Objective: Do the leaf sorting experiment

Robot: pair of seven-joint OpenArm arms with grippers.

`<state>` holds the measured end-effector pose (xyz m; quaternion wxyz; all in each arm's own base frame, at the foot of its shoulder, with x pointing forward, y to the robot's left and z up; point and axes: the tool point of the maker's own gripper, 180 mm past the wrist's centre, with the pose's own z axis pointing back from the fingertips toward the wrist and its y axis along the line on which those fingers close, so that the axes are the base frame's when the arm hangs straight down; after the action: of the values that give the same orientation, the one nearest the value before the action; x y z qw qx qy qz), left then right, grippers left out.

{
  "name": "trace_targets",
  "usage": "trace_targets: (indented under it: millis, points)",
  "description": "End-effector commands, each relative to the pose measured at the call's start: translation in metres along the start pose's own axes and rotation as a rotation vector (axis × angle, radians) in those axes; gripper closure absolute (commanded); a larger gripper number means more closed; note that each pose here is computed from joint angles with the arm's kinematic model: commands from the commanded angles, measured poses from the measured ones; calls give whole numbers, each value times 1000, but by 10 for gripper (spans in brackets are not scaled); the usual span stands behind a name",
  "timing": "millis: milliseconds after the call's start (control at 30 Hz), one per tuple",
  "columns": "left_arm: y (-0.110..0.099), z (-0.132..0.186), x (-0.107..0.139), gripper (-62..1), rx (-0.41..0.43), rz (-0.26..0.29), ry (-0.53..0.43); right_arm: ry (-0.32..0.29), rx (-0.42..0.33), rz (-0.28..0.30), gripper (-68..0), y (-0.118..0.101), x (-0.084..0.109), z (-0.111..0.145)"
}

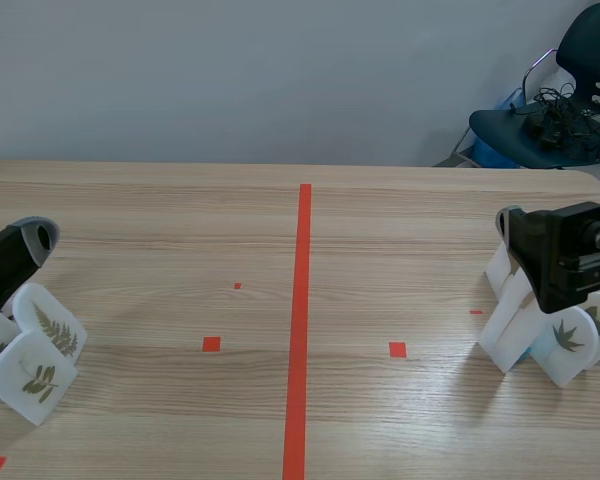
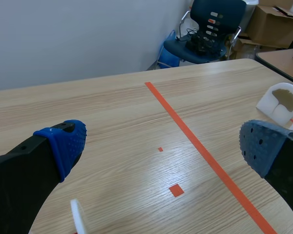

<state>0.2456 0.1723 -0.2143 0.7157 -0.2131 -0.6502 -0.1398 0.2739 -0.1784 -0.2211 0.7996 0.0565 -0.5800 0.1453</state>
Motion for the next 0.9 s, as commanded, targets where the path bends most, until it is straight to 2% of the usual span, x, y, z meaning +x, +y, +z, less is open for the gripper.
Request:
trace_targets:
  millis: [0, 867]
  points:
    - [-3, 0, 1, -623, -8, 12, -12, -41, 2, 1, -679, 0, 11, 0]
    - [-7, -3, -1, -623, -21, 21, -13, -46, 5, -7, -679, 1, 12, 0]
